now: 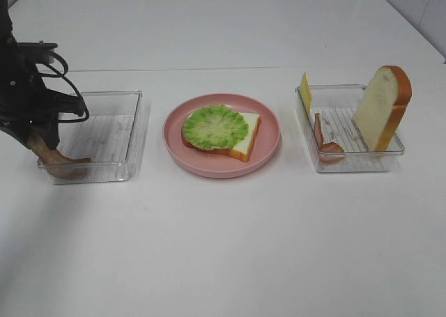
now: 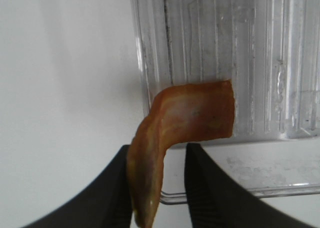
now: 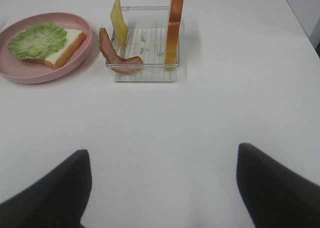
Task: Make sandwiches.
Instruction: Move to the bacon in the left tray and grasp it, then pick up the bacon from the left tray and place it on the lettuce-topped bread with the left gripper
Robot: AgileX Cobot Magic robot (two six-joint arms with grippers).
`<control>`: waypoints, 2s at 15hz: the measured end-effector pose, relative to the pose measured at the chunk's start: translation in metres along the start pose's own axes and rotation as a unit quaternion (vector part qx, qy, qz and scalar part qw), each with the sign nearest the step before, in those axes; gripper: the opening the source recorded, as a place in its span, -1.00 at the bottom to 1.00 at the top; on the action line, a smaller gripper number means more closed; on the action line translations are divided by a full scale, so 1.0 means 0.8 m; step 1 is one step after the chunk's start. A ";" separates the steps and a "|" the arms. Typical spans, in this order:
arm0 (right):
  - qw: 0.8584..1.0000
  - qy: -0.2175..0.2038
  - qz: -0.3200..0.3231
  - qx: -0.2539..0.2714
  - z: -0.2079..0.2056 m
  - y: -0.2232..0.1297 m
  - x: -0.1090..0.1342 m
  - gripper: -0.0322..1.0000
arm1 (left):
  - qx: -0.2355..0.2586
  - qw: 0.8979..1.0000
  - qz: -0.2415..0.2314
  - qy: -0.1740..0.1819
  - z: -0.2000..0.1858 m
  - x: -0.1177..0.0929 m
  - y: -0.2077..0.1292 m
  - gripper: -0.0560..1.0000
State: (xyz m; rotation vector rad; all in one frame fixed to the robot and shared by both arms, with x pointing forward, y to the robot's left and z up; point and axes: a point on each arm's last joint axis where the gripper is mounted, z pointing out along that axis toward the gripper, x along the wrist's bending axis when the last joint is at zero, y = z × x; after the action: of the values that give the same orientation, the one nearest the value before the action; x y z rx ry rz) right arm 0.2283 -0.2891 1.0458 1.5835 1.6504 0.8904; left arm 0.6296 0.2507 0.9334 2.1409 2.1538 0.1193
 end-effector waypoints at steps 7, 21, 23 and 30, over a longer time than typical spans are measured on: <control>1.000 0.000 0.000 0.000 0.000 0.000 0.000 0.54 | -0.014 1.000 0.000 -0.002 -0.008 -0.002 0.014 -0.89; 1.000 0.000 0.000 0.000 0.000 0.000 0.000 0.54 | -0.149 0.946 0.004 -0.289 -0.130 -0.078 0.081 -0.89; 1.000 0.000 0.000 0.000 0.000 0.000 0.000 0.54 | -0.132 0.925 0.022 -0.355 -0.110 -0.122 0.080 -0.89; 1.000 0.000 0.000 0.000 0.000 0.000 0.000 0.54 | -0.073 0.898 0.010 -0.434 -0.021 -0.210 0.070 -0.89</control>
State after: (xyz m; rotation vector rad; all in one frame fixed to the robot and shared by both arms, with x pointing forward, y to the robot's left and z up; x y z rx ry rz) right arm 0.2283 -0.2891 1.0458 1.5835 1.6504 0.8904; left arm 0.6836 0.0833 0.9600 1.6458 1.5240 -0.5496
